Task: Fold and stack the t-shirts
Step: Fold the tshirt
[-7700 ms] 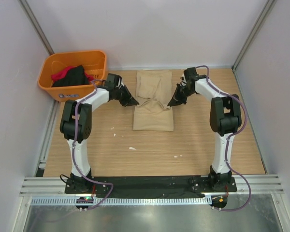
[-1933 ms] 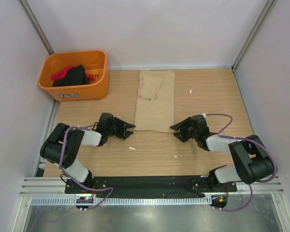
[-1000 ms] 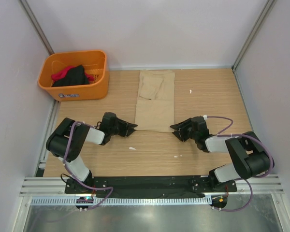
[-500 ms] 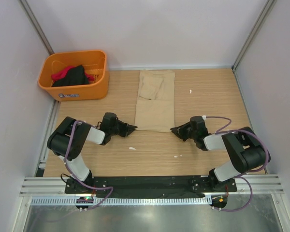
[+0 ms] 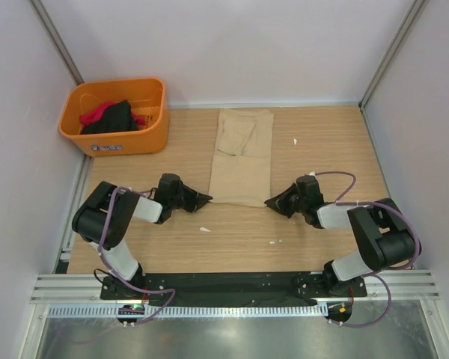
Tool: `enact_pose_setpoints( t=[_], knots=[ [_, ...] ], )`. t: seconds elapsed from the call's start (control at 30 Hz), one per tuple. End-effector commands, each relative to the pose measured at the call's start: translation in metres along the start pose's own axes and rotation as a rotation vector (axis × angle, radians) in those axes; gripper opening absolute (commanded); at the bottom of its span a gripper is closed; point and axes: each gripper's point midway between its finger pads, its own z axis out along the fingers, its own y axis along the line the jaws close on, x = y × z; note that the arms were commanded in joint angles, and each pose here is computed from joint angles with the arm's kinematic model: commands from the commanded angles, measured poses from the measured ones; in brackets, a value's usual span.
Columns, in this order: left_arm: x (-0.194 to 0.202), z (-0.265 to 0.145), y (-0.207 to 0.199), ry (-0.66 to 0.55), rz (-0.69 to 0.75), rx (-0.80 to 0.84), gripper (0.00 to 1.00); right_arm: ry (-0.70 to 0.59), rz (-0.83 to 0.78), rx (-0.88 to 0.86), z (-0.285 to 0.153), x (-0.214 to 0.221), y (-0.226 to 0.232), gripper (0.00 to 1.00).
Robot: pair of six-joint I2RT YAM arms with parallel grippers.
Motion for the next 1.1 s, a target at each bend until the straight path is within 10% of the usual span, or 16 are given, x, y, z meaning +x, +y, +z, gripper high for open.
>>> enact_pose_setpoints(
  t=[0.0,1.07],
  knots=[
    [0.001,-0.006,0.056,-0.006,0.047,-0.193,0.0,0.067,-0.091,0.094,-0.004,0.013,-0.028,0.01],
    [0.059,-0.047,0.068,0.113,0.315,-0.257,0.0,0.259,-0.22,0.116,-0.029,0.037,-0.018,0.01]
  ],
)
